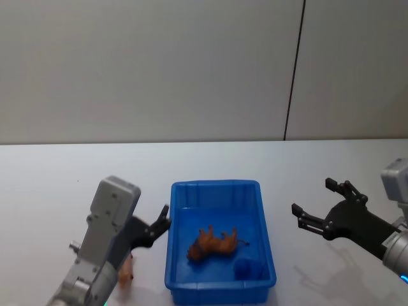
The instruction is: Pick up the two dolls from the table and place them into the box.
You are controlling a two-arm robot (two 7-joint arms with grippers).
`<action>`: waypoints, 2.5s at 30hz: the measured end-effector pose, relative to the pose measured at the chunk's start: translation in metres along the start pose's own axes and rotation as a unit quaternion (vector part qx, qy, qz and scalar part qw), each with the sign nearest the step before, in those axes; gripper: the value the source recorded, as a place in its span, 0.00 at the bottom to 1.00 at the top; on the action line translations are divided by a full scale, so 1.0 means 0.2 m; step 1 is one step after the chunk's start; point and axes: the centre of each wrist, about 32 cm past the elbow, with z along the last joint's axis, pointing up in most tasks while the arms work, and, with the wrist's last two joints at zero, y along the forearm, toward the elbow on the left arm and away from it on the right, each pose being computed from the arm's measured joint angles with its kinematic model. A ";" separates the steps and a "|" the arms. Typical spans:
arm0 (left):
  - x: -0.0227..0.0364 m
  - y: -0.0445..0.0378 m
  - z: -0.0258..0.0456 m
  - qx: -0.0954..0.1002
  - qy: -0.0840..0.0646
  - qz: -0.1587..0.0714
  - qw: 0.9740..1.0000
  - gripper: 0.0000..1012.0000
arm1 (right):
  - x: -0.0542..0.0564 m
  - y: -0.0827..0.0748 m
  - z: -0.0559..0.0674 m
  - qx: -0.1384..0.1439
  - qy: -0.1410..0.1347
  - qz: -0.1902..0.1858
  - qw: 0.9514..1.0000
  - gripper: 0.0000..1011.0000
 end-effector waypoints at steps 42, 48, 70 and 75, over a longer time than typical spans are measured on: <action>0.005 0.105 -0.388 0.080 0.049 0.005 0.996 0.99 | 0.00 -0.01 0.00 0.000 0.000 -0.001 1.000 0.99; 0.014 0.076 -0.424 0.074 0.058 0.002 0.996 0.99 | 0.00 -0.01 0.00 0.000 0.000 -0.001 1.000 0.99; 0.031 0.018 -0.490 0.083 0.074 -0.014 0.994 0.56 | 0.00 -0.01 0.00 0.000 0.000 -0.001 1.000 0.99; 0.032 0.016 -0.497 0.085 0.076 -0.016 0.993 0.42 | 0.00 -0.01 0.00 0.000 0.000 -0.001 1.000 0.99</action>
